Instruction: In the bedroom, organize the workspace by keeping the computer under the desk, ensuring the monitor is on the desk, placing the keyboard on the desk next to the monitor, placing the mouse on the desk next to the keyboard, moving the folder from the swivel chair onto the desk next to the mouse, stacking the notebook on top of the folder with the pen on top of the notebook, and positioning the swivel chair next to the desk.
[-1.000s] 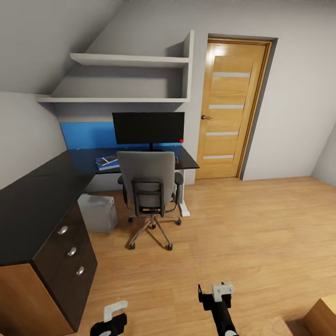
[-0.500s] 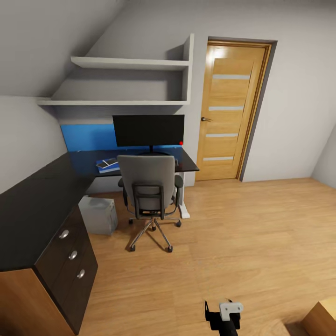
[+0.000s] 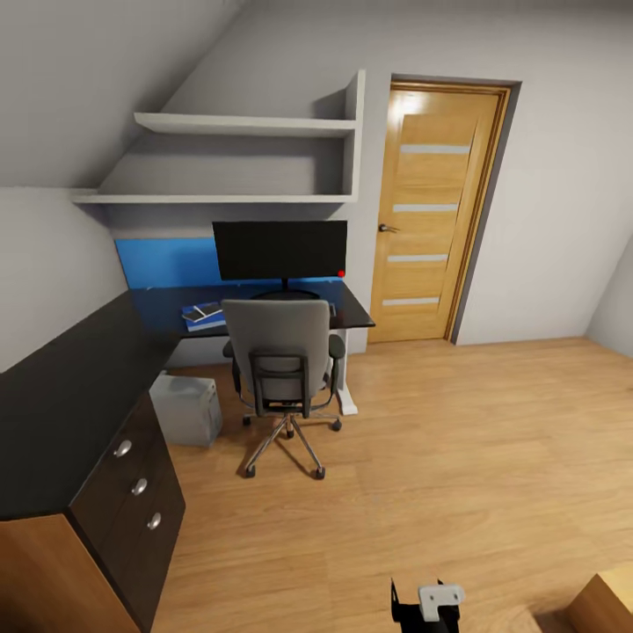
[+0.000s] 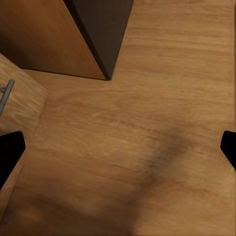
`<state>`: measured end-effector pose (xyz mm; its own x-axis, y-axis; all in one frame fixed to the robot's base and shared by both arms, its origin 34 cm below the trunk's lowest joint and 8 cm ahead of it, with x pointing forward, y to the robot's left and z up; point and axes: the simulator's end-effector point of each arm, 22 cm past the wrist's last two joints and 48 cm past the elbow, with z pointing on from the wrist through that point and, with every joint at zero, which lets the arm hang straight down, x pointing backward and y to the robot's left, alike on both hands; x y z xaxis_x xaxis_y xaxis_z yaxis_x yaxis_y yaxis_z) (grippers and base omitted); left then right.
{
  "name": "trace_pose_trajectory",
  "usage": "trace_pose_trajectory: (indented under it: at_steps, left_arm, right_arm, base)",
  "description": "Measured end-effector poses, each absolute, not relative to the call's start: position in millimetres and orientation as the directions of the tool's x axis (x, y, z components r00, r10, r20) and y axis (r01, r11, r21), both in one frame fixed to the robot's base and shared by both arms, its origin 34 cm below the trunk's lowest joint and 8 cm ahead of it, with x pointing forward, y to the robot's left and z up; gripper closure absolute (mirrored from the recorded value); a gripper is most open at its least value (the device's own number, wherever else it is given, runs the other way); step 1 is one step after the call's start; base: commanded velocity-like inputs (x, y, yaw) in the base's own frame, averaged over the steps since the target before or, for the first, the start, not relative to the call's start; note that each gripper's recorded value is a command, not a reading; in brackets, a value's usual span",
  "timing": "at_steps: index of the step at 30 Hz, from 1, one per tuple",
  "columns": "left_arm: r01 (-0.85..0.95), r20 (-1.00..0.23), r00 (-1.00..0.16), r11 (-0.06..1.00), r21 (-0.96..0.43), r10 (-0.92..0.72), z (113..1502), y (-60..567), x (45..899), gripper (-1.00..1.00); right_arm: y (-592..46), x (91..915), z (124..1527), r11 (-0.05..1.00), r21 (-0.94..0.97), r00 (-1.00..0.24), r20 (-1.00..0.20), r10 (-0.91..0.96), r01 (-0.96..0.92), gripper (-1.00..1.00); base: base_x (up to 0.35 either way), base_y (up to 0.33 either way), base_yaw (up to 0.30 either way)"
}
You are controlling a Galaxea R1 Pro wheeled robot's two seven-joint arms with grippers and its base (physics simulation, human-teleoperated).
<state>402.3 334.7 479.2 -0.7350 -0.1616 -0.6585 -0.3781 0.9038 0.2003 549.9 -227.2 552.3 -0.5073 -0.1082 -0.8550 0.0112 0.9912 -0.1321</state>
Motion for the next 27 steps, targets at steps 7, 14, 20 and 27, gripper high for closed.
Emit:
trace_pose_trajectory:
  at_steps: [7,14,20,27]
  left_arm:
    - [-0.381,-0.663,-0.731,0.903,0.199,-0.162,492,335,404,-1.0]
    - [-0.382,-0.664,-0.73,0.902,0.199,-0.162,505,335,404,-1.0]
    - [-0.383,-0.664,-0.73,0.902,0.2,-0.162,515,336,405,-1.0]
    - [-0.382,-0.664,-0.73,0.902,0.201,-0.162,526,333,405,-1.0]
  right_arm:
    - [-227,547,562,0.991,-0.132,-0.513,-0.851,-0.11,0.007,-1.0]
    - [-227,547,574,0.991,-0.132,-0.513,-0.851,-0.11,0.007,-1.0]
    - [-227,548,584,0.991,-0.132,-0.513,-0.851,-0.11,0.007,-1.0]
    - [-227,548,596,0.991,-0.133,-0.514,-0.851,-0.11,0.007,-1.0]
  base:
    - [0.0,0.0,0.0]
    - [0.0,0.0,0.0]
    - [0.0,0.0,0.0]
    - [0.0,0.0,0.0]
